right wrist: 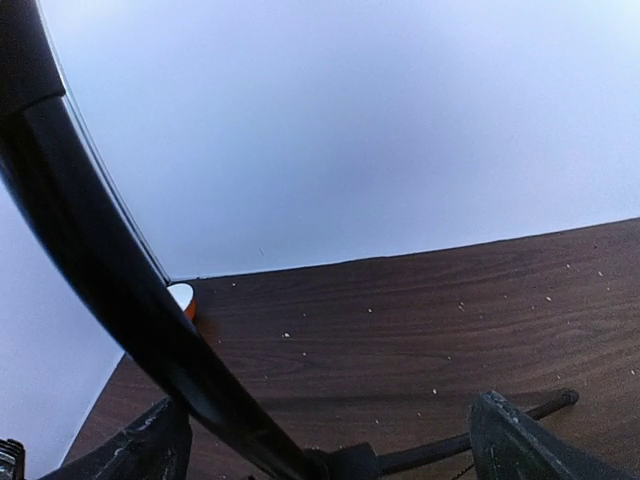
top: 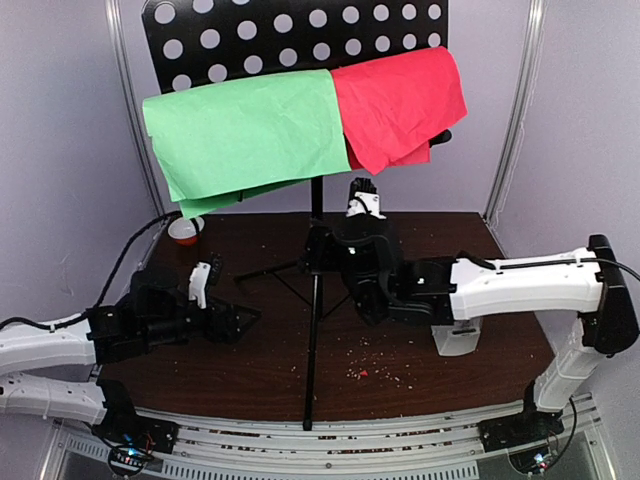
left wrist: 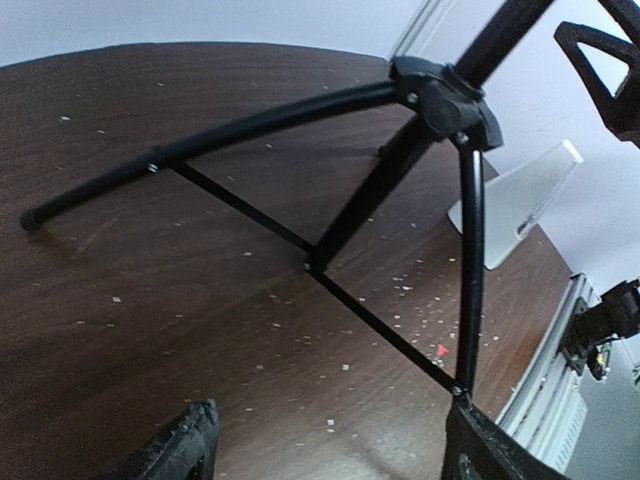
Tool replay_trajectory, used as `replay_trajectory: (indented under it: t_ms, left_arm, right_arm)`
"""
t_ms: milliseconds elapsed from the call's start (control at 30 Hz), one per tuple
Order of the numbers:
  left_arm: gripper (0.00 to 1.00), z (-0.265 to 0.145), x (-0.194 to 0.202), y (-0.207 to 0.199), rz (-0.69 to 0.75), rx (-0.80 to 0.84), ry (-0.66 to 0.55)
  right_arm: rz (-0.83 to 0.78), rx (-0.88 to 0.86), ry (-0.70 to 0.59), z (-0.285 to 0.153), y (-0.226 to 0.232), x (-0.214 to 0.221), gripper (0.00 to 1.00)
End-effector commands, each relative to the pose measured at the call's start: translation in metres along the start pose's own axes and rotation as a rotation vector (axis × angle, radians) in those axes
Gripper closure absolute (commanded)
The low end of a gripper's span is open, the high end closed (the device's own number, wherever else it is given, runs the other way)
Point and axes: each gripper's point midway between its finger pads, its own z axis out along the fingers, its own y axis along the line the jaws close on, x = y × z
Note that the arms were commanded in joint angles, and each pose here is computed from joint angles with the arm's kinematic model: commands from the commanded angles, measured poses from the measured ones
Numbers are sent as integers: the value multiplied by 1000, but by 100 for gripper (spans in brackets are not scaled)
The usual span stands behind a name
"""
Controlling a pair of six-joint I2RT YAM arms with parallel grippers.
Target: Pack up the instrument practice props
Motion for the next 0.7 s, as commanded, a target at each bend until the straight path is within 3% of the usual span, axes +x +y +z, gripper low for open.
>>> replay_trajectory:
  t_ms: [0,200,500,567,667]
  left_arm:
    - [18,20,-20,-54,-137,129,-99]
    - [17,67,-4,-108,-99,211,-17]
    - [18,110,18,-100,-92,115,41]
    - [26,116,21,-102,-65,109,50]
    - [56,119,22,-94,-22,48,60]
  right_arm:
    - [104,-28,16,-22,-29,-3,1]
    - [63,-25,55,-41,-59,-3,0]
    - [48,-36,66,-52,-78,-8,0]
    - [49,-30,70,-53,-84,-5,0]
    - [55,-22,78,-55,-91,-1,0]
